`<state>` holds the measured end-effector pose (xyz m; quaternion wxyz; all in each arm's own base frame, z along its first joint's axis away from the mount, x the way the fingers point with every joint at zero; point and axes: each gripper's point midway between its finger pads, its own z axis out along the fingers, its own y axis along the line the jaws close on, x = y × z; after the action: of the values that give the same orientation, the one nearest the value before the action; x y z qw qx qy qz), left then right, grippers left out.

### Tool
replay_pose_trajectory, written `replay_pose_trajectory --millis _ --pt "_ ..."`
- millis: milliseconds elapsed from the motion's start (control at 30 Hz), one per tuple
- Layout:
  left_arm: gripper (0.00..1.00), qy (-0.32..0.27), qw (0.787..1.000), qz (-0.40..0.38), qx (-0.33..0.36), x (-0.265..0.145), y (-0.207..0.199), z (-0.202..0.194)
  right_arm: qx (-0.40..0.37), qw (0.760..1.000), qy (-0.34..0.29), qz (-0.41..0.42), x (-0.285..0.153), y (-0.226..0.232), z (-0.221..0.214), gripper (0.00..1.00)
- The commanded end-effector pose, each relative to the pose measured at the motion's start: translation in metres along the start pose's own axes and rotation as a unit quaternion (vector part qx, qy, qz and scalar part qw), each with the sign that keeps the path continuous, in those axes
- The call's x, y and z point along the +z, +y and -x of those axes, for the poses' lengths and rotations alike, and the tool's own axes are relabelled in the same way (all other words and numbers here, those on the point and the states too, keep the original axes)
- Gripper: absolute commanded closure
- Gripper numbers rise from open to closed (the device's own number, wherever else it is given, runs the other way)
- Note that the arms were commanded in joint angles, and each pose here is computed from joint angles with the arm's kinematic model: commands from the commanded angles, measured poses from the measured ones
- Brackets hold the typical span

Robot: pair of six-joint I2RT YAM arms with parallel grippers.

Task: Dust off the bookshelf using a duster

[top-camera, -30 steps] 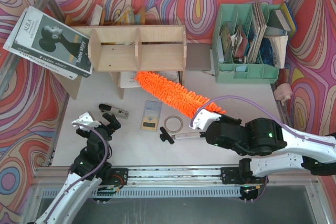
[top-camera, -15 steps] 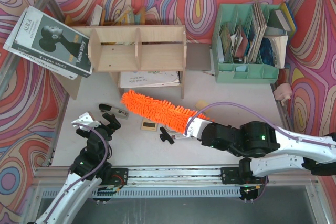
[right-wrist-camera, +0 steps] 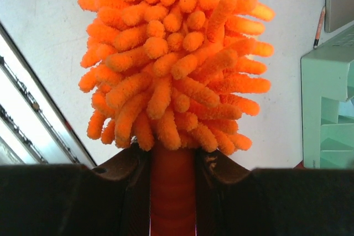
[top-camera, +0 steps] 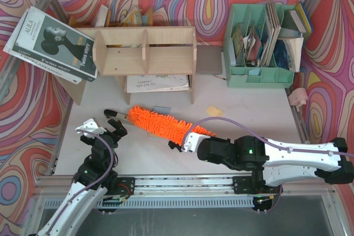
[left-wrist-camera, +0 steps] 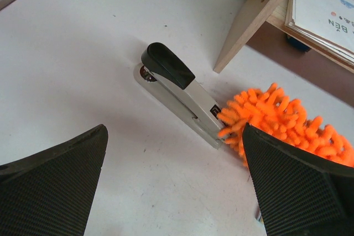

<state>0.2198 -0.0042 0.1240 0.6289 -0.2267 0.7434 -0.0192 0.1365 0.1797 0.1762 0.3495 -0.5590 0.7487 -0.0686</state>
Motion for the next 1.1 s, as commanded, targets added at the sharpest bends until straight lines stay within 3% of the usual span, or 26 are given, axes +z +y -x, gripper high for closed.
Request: replay_pose_trajectory --millis 0,167,467,667,900,1067 --pt "0.02 -0.006 1.000 0.016 -0.007 0.003 0.004 -0.003 0.061 0.996 -0.033 -0.063 0.009 -0.017 0.021 1.00" --pt "0.02 -0.003 0.999 0.039 -0.014 0.005 0.007 0.000 0.065 0.993 0.021 -0.100 0.025 -0.020 0.012 1.00" --pt "0.02 -0.006 0.999 0.015 -0.039 0.015 -0.026 0.022 0.135 0.985 0.002 -0.107 0.044 -0.029 0.029 1.00" --pt "0.02 0.019 0.997 -0.049 -0.062 0.015 -0.070 0.040 0.171 0.976 -0.001 -0.131 0.051 -0.033 0.033 1.00" --pt "0.02 0.113 0.987 -0.115 -0.016 0.021 -0.129 0.034 0.222 0.965 -0.013 -0.139 0.058 -0.033 0.036 1.00" --pt "0.02 0.097 0.985 -0.133 0.051 0.022 -0.147 0.033 0.277 0.949 -0.017 -0.148 0.065 -0.030 0.040 1.00"
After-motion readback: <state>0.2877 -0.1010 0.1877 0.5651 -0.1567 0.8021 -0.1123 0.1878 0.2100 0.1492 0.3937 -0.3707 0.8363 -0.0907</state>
